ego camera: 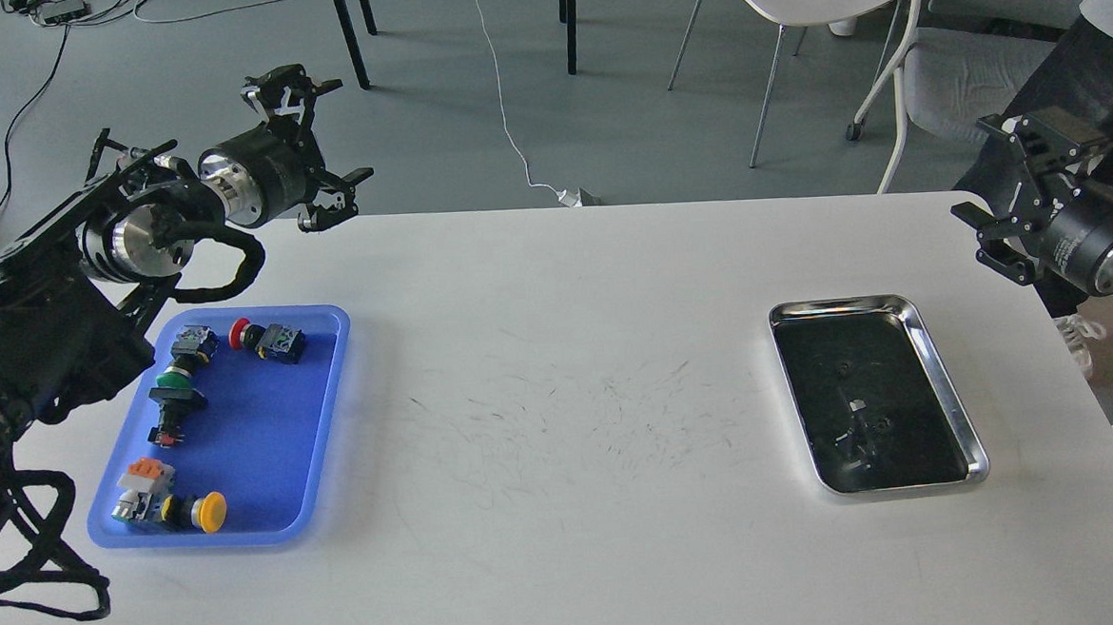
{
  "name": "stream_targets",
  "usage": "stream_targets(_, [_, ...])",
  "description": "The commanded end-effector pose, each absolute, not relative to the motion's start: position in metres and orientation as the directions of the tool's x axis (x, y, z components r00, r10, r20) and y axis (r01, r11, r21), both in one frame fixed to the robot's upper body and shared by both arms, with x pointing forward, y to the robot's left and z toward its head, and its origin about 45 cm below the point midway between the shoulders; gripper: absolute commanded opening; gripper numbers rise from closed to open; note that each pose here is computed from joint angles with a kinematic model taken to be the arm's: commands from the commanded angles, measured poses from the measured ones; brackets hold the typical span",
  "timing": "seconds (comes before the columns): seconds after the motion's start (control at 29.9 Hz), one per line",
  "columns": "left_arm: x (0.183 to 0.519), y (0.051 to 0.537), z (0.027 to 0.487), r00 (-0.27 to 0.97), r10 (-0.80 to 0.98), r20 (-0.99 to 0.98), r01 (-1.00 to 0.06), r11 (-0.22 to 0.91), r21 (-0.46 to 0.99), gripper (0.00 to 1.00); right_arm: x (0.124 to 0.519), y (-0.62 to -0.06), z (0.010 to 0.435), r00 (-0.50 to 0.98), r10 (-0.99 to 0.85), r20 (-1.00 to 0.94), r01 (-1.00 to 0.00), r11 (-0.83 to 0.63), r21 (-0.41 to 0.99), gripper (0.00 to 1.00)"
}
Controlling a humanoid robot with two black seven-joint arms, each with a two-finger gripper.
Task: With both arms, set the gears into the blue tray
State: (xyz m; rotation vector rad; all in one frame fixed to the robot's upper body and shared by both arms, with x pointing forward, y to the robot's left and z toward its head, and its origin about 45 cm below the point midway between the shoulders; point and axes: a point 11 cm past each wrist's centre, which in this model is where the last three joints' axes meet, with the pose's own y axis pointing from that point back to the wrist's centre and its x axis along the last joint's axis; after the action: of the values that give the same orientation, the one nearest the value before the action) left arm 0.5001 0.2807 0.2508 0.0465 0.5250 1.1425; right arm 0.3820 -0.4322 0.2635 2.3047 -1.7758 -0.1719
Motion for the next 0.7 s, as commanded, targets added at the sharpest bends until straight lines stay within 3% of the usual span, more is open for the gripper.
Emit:
stream_targets(0.0, [0.5, 0.282, 0.252, 0.311, 0.875, -0.372, -0.854, 0.429, 0.296, 0.99, 0.38, -0.439, 0.288, 0.27, -0.96, 0.077, -0.943, -0.247, 0.221, 0.98])
stream_targets(0.47, [0.5, 0.294, 0.255, 0.298, 0.882, -0.364, -0.862, 0.413, 0.295, 0.99, 0.381, -0.442, 0.319, 0.319, -0.946, 0.053, -0.946, -0.315, 0.074, 0.99])
stream_targets(0.67, [0.5, 0.294, 0.255, 0.298, 0.882, -0.365, -0.863, 0.412, 0.293, 0.99, 0.378, -0.449, 0.303, 0.315, -0.943, 0.107, -0.943, -0.298, 0.148, 0.97])
